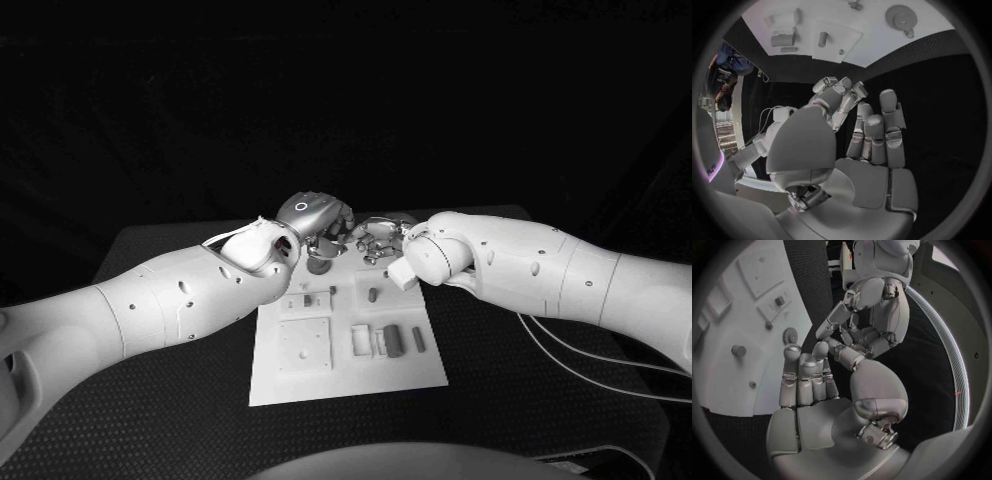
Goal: Assemble the parts on the task board
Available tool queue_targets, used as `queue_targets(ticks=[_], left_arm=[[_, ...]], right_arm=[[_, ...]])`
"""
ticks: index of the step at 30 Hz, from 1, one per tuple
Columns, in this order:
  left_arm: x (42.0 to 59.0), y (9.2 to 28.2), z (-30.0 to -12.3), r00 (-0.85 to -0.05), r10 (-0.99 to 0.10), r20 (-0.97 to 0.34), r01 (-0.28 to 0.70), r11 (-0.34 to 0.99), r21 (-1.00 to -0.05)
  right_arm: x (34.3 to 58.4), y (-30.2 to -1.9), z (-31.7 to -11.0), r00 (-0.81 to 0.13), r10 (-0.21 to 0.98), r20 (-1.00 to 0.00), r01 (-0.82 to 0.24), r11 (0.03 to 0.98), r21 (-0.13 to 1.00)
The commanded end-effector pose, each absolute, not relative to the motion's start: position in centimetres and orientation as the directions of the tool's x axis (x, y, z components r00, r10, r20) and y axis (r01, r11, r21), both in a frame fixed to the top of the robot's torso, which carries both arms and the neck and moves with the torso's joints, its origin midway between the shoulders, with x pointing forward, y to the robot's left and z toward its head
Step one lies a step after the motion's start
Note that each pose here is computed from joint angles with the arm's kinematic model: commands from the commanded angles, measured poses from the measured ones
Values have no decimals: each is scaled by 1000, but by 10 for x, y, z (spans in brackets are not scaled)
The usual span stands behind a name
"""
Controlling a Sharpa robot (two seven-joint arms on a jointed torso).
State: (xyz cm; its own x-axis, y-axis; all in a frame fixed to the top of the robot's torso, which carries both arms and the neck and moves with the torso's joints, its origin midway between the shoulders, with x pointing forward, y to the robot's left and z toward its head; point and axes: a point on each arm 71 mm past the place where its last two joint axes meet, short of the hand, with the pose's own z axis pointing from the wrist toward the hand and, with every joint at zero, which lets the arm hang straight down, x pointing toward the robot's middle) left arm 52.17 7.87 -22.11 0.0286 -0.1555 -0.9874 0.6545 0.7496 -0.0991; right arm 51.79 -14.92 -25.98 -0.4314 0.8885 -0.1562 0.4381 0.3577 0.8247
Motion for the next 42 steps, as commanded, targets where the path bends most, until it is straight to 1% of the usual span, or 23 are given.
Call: queue_targets(ticks=[1, 16, 32, 42], left_arm=[[521, 75, -223, 17, -128, -992, 655, 751, -86], [519, 73, -223, -4, -139, -990, 665, 739, -107], [525, 80, -226, -10, -118, -993, 633, 768, -97], [526, 79, -227, -22, -110, -994, 632, 769, -99]], right_arm=[[517, -147, -259, -447, 881, -154, 426, 362, 829], [517, -146, -259, -449, 879, -159, 421, 366, 830], [514, -145, -259, -465, 872, -152, 419, 368, 830], [512, -142, -258, -471, 869, -149, 415, 368, 832]])
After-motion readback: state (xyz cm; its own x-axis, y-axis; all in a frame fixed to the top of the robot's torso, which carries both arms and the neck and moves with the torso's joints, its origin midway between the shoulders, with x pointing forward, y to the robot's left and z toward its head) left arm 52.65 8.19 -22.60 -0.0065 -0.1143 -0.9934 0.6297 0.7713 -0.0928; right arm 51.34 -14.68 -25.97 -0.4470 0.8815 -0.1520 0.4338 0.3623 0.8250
